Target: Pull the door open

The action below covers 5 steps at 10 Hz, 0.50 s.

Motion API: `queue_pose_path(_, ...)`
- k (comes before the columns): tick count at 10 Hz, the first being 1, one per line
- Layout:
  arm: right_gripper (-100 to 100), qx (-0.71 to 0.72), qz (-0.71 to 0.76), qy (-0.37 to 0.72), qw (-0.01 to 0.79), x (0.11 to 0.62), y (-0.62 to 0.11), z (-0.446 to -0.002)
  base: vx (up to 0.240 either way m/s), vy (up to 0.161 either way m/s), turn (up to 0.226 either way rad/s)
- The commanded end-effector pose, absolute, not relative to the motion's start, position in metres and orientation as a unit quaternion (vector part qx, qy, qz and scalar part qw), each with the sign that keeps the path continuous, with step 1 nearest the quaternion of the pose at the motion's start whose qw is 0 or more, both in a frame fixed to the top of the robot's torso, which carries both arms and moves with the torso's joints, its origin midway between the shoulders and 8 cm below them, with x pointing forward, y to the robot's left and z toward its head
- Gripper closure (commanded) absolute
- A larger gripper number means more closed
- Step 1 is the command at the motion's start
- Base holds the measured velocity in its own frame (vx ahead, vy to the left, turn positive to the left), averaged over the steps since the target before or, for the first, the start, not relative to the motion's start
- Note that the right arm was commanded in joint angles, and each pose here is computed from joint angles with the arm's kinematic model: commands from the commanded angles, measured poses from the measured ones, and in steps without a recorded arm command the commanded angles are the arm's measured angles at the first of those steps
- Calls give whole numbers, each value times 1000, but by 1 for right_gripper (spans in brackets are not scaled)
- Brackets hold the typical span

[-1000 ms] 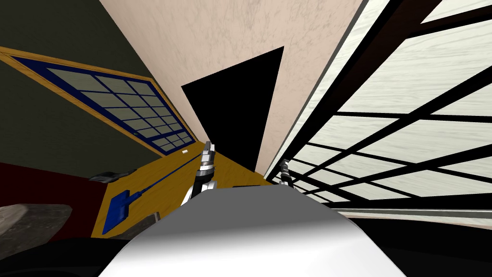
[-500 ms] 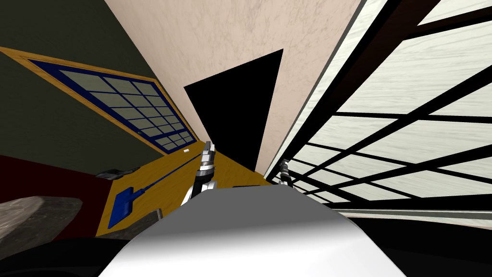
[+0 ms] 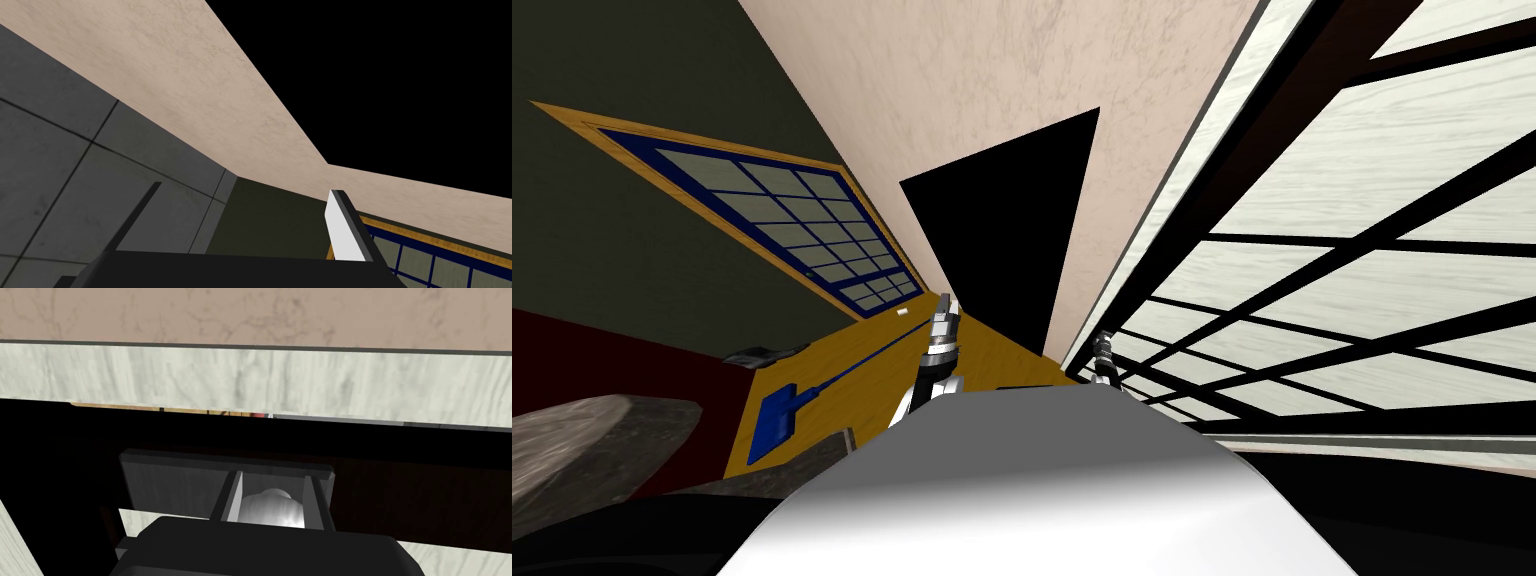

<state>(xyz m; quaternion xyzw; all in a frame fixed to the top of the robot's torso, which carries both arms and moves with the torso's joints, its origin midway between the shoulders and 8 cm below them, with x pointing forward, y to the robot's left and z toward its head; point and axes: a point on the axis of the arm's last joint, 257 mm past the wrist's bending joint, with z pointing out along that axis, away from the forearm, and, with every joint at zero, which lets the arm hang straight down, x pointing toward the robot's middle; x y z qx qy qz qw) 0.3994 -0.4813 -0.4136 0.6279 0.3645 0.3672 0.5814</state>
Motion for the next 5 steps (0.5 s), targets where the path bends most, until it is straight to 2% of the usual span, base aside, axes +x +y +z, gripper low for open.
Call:
queue_pose_path(1,100,640,364,351,579,385,-496,-418,-21,-2,5)
queue_pose_path(5,100,652,391,324,563,386,-495,-416,-19,-5,21)
